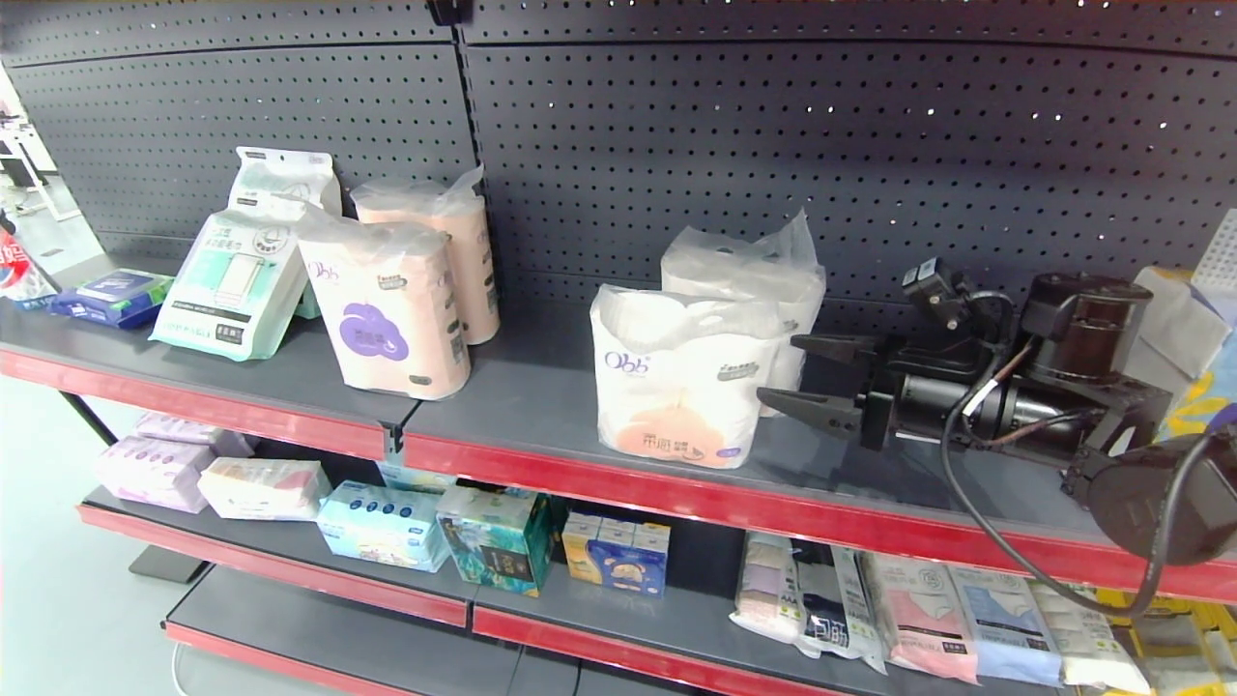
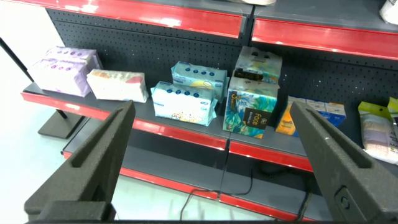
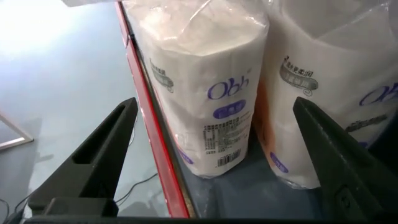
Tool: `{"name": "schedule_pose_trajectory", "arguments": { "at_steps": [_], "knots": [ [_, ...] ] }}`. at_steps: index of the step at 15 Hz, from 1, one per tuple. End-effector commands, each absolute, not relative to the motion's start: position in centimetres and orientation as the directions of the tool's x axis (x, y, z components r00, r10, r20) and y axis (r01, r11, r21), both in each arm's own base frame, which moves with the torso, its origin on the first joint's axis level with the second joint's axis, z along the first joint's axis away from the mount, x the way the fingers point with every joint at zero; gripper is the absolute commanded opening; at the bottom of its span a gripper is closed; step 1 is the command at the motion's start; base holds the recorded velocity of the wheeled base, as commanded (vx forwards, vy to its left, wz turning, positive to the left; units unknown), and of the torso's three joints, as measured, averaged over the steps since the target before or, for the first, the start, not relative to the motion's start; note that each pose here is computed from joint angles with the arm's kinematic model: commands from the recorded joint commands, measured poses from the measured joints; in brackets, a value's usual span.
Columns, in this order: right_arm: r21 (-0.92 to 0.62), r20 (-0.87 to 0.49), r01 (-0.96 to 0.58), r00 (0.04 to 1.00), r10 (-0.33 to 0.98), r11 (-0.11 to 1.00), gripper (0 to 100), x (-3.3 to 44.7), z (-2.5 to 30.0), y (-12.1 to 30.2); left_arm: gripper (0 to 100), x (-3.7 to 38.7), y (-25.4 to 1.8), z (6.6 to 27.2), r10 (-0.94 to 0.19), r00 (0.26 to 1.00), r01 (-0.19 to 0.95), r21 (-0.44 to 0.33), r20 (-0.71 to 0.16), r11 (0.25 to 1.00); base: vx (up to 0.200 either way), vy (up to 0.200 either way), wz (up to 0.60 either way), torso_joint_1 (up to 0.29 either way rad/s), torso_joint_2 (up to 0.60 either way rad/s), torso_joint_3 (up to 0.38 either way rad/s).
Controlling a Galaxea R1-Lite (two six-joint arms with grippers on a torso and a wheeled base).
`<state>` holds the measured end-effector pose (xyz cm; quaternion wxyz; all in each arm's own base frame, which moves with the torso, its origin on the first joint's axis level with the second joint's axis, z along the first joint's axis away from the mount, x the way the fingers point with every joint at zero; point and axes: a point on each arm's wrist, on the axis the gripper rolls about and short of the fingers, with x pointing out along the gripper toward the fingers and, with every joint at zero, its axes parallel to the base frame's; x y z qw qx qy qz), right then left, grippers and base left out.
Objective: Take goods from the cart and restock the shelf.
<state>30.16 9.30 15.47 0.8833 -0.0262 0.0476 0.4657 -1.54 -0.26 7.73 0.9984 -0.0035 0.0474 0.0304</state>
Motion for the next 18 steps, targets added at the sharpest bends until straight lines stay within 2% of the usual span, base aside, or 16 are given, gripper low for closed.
{"name": "schedule_pose_trajectory", "arguments": {
  "at_steps": [1, 18],
  "knots": [
    [0.008, -0.120, -0.828, 0.556, 0.822, 0.561, 100, 30.6, 14.9, 9.5, 100, -1.5, -0.3, 7.7, 0.061, 0.993, -0.062, -0.004, -0.096, 0.998, 0.000, 0.000, 0.00, 0.000, 0.00, 0.000],
    [-0.001, -0.113, -0.839, 0.541, 0.833, 0.545, 100, 31.2, 15.0, 11.4, 100, -1.5, -0.3, 7.7, 0.061, 0.993, -0.062, -0.004, -0.096, 0.998, 0.000, 0.000, 0.00, 0.000, 0.00, 0.000]
  ]
}}
